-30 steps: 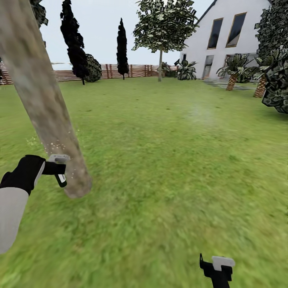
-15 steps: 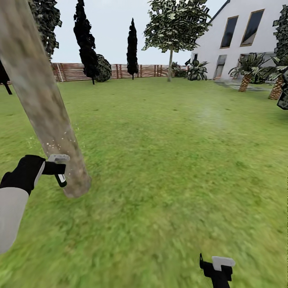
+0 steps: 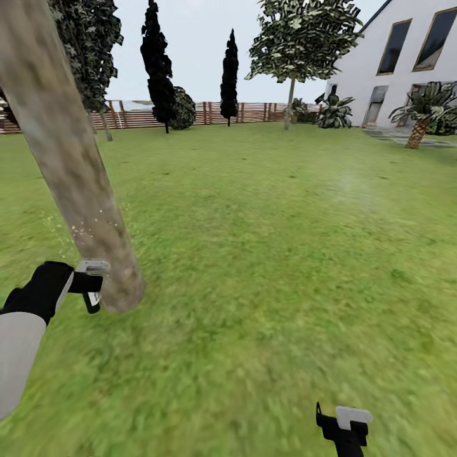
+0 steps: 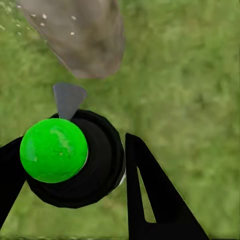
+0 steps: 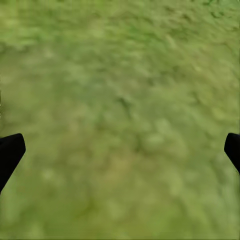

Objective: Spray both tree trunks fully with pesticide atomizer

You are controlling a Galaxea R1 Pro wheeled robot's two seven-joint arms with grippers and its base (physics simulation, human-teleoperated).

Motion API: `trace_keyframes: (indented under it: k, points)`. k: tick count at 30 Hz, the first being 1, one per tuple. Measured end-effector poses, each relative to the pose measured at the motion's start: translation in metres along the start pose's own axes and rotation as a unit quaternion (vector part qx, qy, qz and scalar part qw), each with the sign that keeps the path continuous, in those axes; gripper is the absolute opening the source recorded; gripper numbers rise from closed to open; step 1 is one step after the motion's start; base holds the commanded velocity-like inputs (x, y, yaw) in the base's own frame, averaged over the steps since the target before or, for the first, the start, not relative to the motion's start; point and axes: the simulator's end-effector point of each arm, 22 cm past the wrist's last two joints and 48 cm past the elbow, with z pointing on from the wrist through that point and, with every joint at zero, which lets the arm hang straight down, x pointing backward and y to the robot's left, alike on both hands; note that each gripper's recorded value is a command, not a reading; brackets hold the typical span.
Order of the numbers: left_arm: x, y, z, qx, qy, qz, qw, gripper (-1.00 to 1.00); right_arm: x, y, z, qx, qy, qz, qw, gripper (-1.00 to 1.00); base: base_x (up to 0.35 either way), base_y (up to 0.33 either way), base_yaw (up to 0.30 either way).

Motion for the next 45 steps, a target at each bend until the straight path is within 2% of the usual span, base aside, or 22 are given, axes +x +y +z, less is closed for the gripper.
trace_keyframes:
  k: [3, 8, 9, 10, 11, 12, 13, 15, 18, 21, 22, 25, 27, 34, 45]
  points:
    - [-0.003, -0.02, 0.006, 0.009, -0.015, 0.007, 0.9998, -1.0, 0.0, 0.0, 0.0, 0.0, 0.0, 0.0, 1.0, 1.0, 0.147, -0.268, 0.277]
    - [0.02, -0.028, 0.021, -0.024, -0.019, 0.009, 0.9995, -1.0, 0.0, 0.0, 0.0, 0.0, 0.0, 0.0, 1.0, 1.0, 0.147, -0.268, 0.206]
    - [0.028, -0.026, 0.025, -0.025, -0.025, -0.002, 0.9994, -1.0, 0.0, 0.0, 0.0, 0.0, 0.0, 0.0, 1.0, 1.0, 0.153, -0.265, 0.011]
    - [0.06, -0.017, 0.033, -0.019, -0.018, -0.052, 0.9983, -1.0, 0.0, -0.001, 0.0, 0.0, 0.0, 0.0, 1.0, 1.0, 0.157, -0.262, 0.004]
    - [0.094, -0.013, 0.041, -0.02, -0.004, -0.066, 0.9976, -1.0, 0.0, -0.001, 0.0, 0.0, 0.0, -0.001, 1.0, 1.0, 0.16, -0.259, 0.003]
    - [0.091, -0.012, 0.041, -0.019, -0.014, -0.073, 0.9971, -1.0, 0.0, -0.001, 0.0, 0.0, 0.0, 0.0, 1.0, 1.0, 0.2, -0.227, 0.001]
    - [0.108, -0.01, 0.047, -0.023, -0.033, -0.068, 0.9968, -1.0, 0.0, -0.001, 0.0, -0.001, 0.0, -0.001, 1.0, 1.0, 0.217, -0.213, 0.0]
    - [0.136, -0.01, 0.055, -0.025, -0.021, -0.069, 0.9971, -1.0, 0.0, 0.0, 0.0, -0.001, 0.0, -0.001, 1.0, 1.0, 0.226, -0.206, 0.0]
    - [0.152, 0.002, 0.058, -0.046, -0.009, -0.083, 0.9954, -1.0, 0.0, 0.001, 0.0, -0.002, 0.0, -0.001, 1.0, 1.0, 0.261, -0.179, 0.0]
    - [0.157, 0.0, 0.059, -0.048, -0.006, -0.087, 0.9951, -1.0, 0.0, 0.0, 0.0, -0.001, 0.0, -0.001, 1.0, 1.0, 0.277, -0.168, 0.009]
    - [0.164, -0.01, 0.062, -0.049, 0.003, -0.088, 0.9949, -1.0, 0.0, 0.0, 0.0, -0.001, 0.0, -0.001, 1.0, 1.0, 0.278, -0.167, 0.116]
    - [0.172, -0.004, 0.063, -0.076, 0.011, -0.088, 0.9932, -1.0, 0.0, 0.0, 0.0, -0.001, 0.0, -0.001, 1.0, 1.0, 0.278, -0.168, 0.231]
    - [0.173, -0.003, 0.063, -0.079, 0.013, -0.089, 0.9928, -1.0, -0.001, 0.001, 0.0, -0.001, -0.001, 0.0, 1.0, 1.0, 0.276, -0.168, 0.27]
    - [0.174, -0.008, 0.064, -0.073, 0.014, -0.094, 0.9928, -1.0, 0.0, 0.001, 0.0, -0.002, 0.0, -0.001, 1.0, 1.0, 0.107, -0.071, 0.264]
    - [0.173, -0.019, 0.065, -0.066, 0.014, -0.096, 0.9931, -1.0, 0.0, 0.001, 0.0, -0.002, 0.0, -0.001, 1.0, 1.0, 0.054, -0.234, 0.017]
